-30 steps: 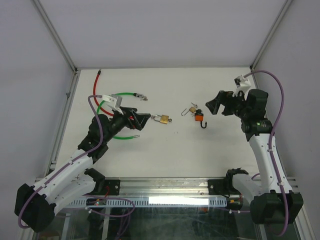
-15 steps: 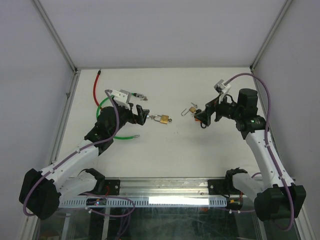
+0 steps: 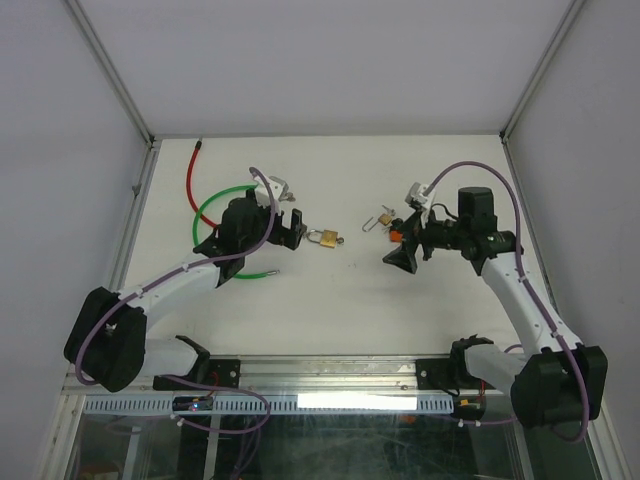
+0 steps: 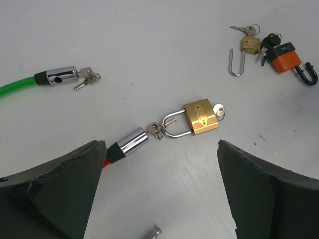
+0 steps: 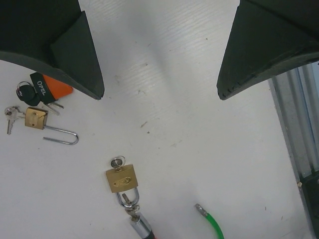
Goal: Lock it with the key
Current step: Pick up the lock from the center of the board.
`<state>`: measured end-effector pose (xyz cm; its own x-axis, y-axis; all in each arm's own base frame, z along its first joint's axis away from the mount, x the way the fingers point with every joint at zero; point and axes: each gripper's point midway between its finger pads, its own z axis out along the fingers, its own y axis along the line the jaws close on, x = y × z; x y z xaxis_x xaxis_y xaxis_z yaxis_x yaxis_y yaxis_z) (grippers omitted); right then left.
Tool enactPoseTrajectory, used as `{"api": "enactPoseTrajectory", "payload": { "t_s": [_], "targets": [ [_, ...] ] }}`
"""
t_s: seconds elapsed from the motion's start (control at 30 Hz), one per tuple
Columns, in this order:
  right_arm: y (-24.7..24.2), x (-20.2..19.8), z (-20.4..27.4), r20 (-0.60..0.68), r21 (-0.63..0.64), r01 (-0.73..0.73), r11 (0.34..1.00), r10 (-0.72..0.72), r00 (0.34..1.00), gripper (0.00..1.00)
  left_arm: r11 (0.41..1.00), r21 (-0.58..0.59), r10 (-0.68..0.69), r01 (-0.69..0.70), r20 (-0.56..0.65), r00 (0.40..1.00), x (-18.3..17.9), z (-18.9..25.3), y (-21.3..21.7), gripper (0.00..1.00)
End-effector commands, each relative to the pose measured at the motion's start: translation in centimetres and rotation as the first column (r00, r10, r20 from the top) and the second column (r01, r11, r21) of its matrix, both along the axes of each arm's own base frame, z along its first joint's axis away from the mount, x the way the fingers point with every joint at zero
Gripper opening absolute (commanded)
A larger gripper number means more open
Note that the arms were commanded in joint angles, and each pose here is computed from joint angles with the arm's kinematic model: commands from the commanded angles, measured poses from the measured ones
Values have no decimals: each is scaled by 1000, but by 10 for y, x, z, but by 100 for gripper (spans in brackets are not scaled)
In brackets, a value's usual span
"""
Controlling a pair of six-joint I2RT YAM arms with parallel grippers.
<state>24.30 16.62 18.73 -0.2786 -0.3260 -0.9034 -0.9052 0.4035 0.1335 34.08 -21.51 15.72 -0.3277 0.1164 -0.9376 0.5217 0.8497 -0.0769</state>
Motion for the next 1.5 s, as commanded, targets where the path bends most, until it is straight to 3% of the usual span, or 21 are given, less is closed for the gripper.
{"api": "enactPoseTrajectory", "payload": {
  "t_s": [0.0, 0.2, 0.33, 0.6, 0.73, 0.93, 1.03, 1.47],
  "targets": [
    [4, 6, 1, 40, -21, -28, 999, 29, 999, 100, 996, -80, -31, 32, 16, 999, 8, 22, -9, 99],
    [28, 21, -16, 42, -112, -57, 992, 62, 997, 100, 968, -246, -61, 46, -54, 997, 4, 26, -5, 99],
    [50, 38, -15, 74, -139, -131, 982, 142, 987, 100, 910, -393, -147, 130, -15, 989, -9, 48, -8, 98],
    [108, 87, -15, 41, -120, -184, 976, 190, 981, 100, 883, -451, -89, 126, 101, 991, -22, 82, 4, 96],
    [132, 101, -19, -2, -112, -212, 971, 213, 977, 100, 809, -559, -59, 182, 230, 971, -42, 117, 11, 99],
    [150, 114, -61, -154, -181, -269, 946, 243, 958, 99, 793, -591, -11, 144, 222, 975, -44, 114, 17, 99],
    [159, 122, -73, -184, -216, -256, 942, 218, 958, 94, 790, -598, -4, 136, 216, 976, -45, 112, 18, 99],
    [177, 143, -125, -301, -344, -234, 909, 129, 945, 48, 783, -607, -6, 132, 206, 979, -48, 108, 18, 99]
  ]
}}
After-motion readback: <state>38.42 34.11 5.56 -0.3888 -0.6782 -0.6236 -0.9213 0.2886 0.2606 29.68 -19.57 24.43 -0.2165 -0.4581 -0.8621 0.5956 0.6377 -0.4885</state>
